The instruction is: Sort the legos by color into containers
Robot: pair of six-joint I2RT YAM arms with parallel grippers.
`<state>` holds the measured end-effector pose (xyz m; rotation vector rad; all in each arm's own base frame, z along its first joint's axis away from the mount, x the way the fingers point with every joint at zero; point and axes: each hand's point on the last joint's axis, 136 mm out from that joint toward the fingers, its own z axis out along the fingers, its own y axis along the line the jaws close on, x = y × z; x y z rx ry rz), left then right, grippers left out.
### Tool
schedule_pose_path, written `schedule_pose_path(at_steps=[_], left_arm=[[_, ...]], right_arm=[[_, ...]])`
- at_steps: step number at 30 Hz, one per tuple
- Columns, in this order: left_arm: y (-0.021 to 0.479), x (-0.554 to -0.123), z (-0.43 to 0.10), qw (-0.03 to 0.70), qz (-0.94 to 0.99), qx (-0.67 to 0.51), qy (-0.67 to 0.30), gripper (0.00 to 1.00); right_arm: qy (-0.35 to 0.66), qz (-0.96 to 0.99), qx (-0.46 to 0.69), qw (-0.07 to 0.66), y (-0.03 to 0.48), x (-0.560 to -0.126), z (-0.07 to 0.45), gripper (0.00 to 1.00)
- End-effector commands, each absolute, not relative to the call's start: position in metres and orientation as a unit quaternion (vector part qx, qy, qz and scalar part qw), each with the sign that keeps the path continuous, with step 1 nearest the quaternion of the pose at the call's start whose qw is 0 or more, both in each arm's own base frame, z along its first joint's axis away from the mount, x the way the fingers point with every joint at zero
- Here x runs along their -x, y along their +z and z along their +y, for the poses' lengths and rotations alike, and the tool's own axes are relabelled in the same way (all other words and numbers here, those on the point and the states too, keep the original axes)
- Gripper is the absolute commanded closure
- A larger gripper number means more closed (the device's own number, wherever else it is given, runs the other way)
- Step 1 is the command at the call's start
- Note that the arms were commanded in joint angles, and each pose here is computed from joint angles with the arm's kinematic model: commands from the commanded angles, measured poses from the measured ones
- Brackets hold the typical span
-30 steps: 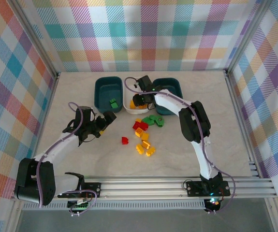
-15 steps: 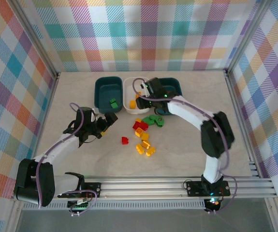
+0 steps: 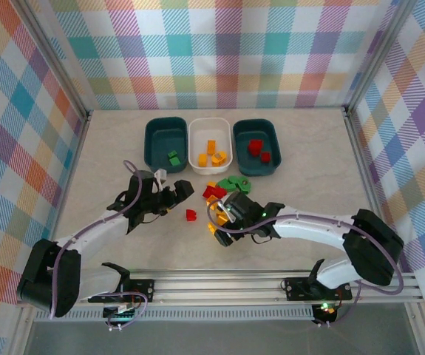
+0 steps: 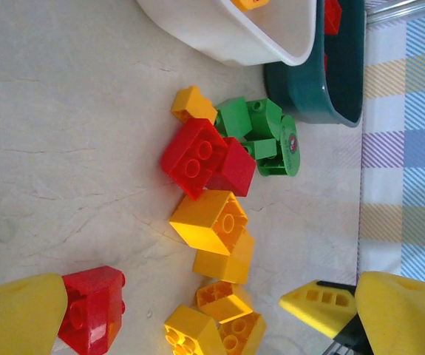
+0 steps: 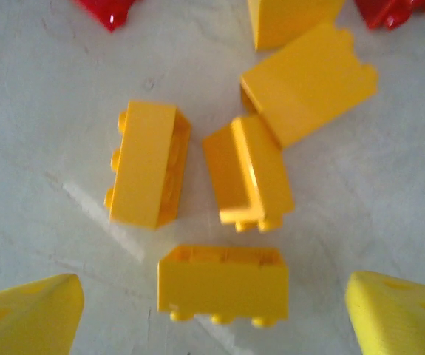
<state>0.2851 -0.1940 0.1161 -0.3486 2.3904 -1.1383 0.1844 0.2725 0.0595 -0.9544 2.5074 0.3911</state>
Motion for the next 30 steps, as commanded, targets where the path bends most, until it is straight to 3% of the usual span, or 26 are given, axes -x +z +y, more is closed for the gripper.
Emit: schedule_pose_path(at_steps=[1, 11, 30], left_arm=[[0.126, -0.29, -0.205, 0.257, 0.859, 0.106, -0.429, 0.0], [0.127, -0.287, -0.217, 0.25, 0.865, 0.084, -0.426, 0.0], [0.128, -0.291, -0.214, 0.256, 0.872, 0.079, -0.409, 0.0]], right_arm=[[0.137, 0.906, 0.338, 0.216, 0.061, -0.182, 0.271, 0.05], [0.1, 0.906, 0.361, 0.196, 0.029, -0.183, 0.271, 0.14], [0.076, 0.904, 0.353, 0.229, 0.034, -0.189, 0.268, 0.49]])
